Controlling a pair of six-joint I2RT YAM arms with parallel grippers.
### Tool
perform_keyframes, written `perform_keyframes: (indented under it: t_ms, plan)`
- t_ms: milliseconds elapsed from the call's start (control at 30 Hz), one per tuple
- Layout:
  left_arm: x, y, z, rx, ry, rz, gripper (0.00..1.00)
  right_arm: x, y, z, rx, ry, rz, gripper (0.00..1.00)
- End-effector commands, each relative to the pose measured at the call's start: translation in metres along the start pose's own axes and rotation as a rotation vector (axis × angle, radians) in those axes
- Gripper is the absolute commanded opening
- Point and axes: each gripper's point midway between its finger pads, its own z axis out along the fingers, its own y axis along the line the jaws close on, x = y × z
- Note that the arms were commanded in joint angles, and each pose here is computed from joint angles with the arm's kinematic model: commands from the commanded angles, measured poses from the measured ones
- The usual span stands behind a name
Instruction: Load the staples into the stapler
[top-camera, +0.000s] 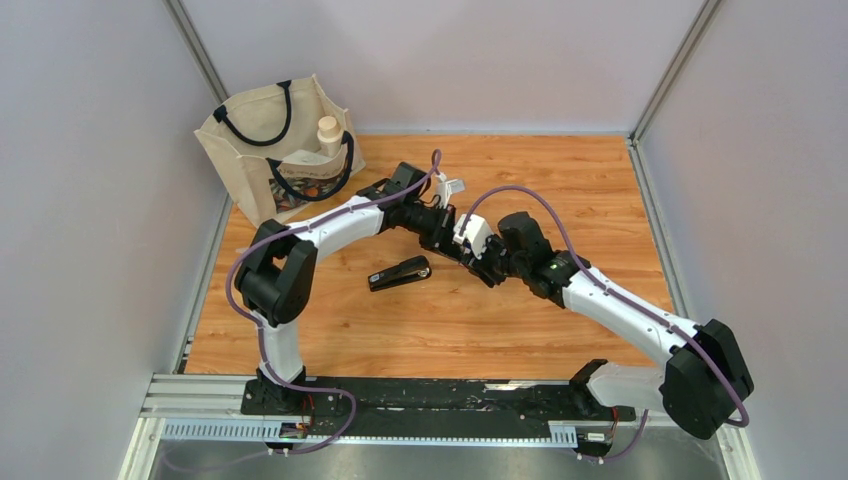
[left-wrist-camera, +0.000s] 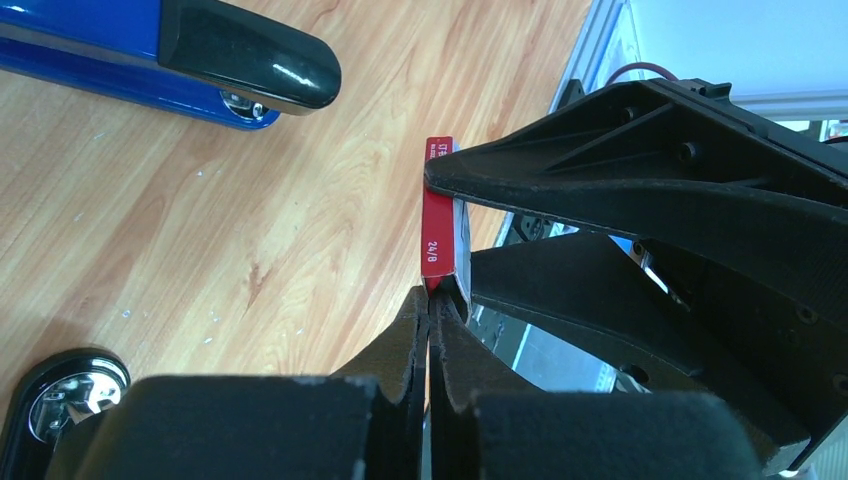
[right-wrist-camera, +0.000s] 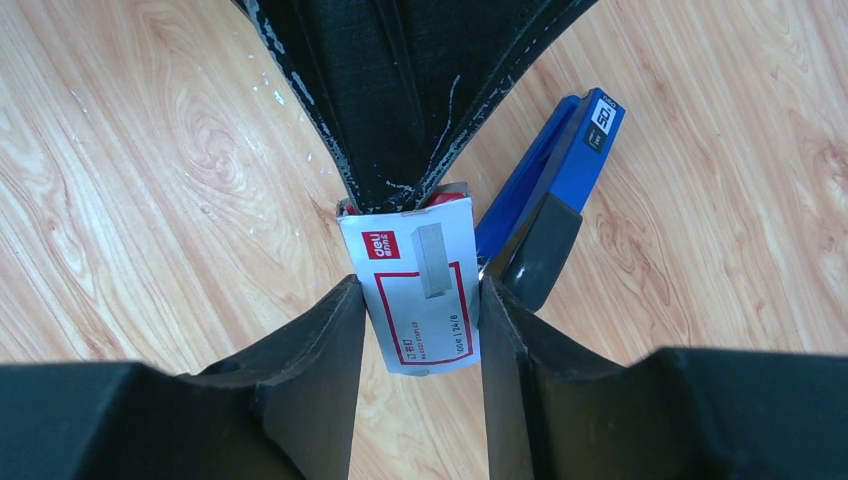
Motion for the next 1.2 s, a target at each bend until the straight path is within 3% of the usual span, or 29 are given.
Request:
perform_keyframes:
  t_ms: [0,300,867,1167]
  plan:
    - [0.003,-0.007,-0.017,-0.006,-0.012,0.029,0.00,0.005,-0.012,-0.006,0.047,0.007,-0.037,0.39]
    - [0.004,-0.015,-0.023,0.005,-0.023,0.045,0.00,0.021,-0.009,-0.002,0.030,0.063,-0.026,0.39]
    - [-0.008,-0.029,-0.048,0.035,-0.084,0.065,0.09,0.072,0.003,-0.003,-0.032,0.244,0.001,0.39]
    - [-0.002,-0.014,-0.046,0.012,-0.084,0.047,0.12,0.079,0.015,-0.003,-0.100,0.265,-0.015,0.42]
